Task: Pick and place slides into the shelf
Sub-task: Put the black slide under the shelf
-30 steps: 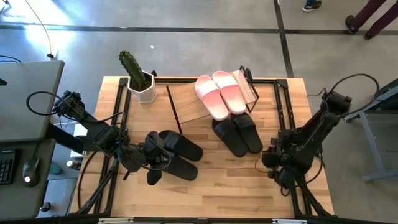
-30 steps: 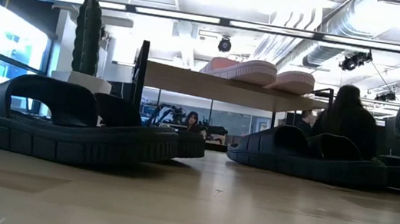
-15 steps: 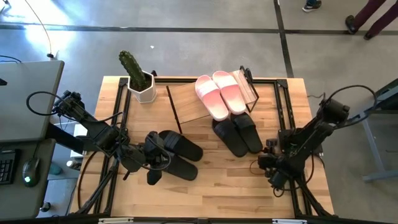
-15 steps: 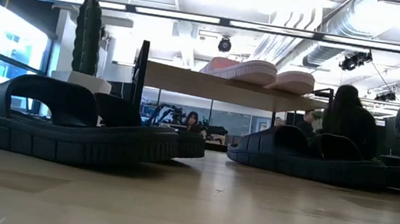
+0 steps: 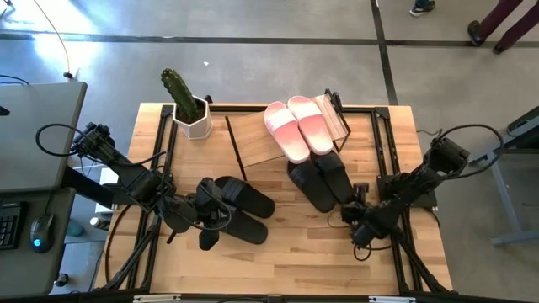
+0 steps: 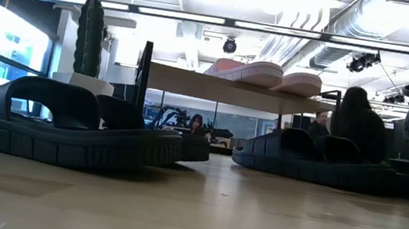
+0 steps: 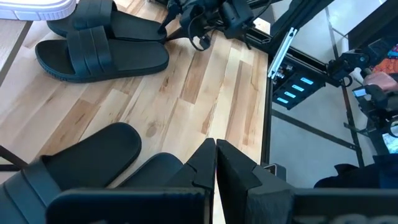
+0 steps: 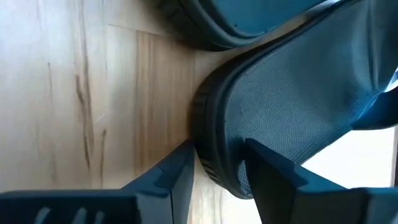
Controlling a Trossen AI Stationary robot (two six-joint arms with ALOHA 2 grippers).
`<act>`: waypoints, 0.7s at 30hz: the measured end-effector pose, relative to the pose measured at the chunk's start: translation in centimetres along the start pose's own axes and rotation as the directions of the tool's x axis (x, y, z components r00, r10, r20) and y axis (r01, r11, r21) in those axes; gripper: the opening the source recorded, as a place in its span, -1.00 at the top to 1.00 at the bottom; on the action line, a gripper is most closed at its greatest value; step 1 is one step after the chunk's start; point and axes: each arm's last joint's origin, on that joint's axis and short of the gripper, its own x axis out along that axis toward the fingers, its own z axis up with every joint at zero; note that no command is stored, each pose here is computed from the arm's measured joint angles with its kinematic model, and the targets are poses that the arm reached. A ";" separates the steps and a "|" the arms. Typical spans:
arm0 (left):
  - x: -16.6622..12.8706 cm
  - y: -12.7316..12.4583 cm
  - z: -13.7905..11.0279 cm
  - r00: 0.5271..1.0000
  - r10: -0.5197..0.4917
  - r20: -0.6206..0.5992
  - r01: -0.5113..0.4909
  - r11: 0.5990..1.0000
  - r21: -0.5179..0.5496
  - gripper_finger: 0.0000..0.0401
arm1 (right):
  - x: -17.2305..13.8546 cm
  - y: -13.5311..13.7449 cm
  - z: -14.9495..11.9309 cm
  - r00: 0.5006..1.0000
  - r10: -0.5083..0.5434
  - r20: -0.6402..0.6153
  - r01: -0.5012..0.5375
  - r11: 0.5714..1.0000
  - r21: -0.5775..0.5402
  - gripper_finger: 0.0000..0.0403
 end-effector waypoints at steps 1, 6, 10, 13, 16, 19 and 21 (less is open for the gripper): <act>0.0 0.0 0.0 1.000 0.000 0.000 0.000 1.000 0.000 0.99 | 0.0 0.0 0.0 1.000 -0.001 0.001 0.001 1.000 0.003 0.37; 0.0 0.0 0.0 1.000 0.000 0.000 0.000 1.000 0.000 0.99 | 0.2 -0.1 0.3 1.000 -0.001 0.018 0.000 1.000 0.021 0.58; 0.0 0.0 0.0 1.000 0.000 0.000 0.000 1.000 0.000 0.99 | 0.4 -0.2 0.6 1.000 -0.004 0.024 0.003 0.999 0.041 0.83; 0.0 0.0 0.0 1.000 0.000 0.000 0.000 1.000 0.000 0.99 | 0.5 -0.4 0.7 1.000 -0.009 0.020 0.008 0.998 0.056 0.95; 0.0 0.0 0.0 1.000 0.000 0.000 0.000 1.000 0.000 0.99 | 0.7 -0.7 0.9 1.000 -0.028 0.013 0.027 0.997 0.068 0.97; 0.0 0.0 0.0 1.000 0.000 0.000 0.000 1.000 0.000 0.99 | 0.9 -1.1 0.9 0.999 -0.051 -0.004 0.051 0.997 0.059 0.97; 0.0 0.0 0.0 1.000 0.000 0.000 0.000 1.000 0.000 0.99 | 1.0 -1.3 1.0 0.999 -0.052 -0.007 0.053 0.997 0.057 0.97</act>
